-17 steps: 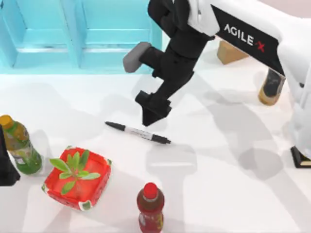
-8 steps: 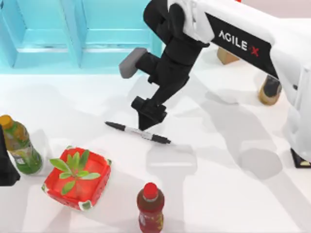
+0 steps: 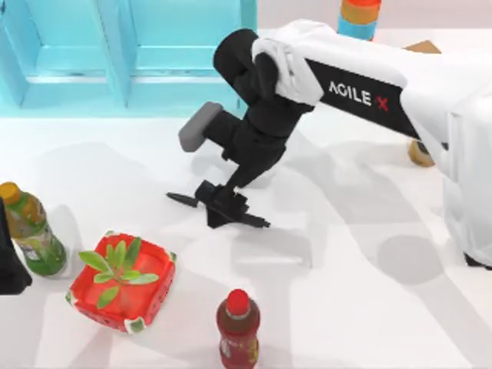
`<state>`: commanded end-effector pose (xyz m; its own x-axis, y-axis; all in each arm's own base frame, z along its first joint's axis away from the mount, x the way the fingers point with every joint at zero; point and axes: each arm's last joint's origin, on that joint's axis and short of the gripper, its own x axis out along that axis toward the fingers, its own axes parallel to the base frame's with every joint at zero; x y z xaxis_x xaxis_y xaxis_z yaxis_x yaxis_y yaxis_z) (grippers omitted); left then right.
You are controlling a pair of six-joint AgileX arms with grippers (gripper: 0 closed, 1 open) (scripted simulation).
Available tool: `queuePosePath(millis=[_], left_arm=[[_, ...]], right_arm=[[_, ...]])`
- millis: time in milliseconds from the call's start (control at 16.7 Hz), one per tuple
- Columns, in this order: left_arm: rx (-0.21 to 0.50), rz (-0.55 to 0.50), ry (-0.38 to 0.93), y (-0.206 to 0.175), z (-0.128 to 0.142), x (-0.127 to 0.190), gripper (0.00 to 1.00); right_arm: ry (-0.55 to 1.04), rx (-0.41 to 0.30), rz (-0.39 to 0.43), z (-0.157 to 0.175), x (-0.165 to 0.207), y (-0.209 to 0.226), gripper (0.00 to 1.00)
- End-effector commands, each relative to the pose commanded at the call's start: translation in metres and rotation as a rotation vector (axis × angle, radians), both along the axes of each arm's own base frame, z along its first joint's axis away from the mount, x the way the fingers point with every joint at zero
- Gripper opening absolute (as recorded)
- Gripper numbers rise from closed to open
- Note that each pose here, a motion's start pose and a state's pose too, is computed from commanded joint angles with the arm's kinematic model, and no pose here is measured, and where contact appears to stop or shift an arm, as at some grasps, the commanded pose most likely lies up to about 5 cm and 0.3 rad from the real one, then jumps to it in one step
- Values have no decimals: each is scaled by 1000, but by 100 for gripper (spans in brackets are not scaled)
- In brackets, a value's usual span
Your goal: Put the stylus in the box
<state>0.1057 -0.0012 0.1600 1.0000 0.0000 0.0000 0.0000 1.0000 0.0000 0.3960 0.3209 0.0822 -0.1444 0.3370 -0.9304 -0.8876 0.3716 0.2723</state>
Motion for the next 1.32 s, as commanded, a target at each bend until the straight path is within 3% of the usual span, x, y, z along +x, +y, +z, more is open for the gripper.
queuePosePath(millis=[300,1080,1320], left_arm=[[0,0,0,0,0,0,100],[0,0,0,0,0,0,100],[0,0,0,0,0,0,100]], right_arm=[[0,0,0,-3,-1,1,100],[0,0,0,-3,-1,1,2],[0,0,0,-3,-1,1,0]])
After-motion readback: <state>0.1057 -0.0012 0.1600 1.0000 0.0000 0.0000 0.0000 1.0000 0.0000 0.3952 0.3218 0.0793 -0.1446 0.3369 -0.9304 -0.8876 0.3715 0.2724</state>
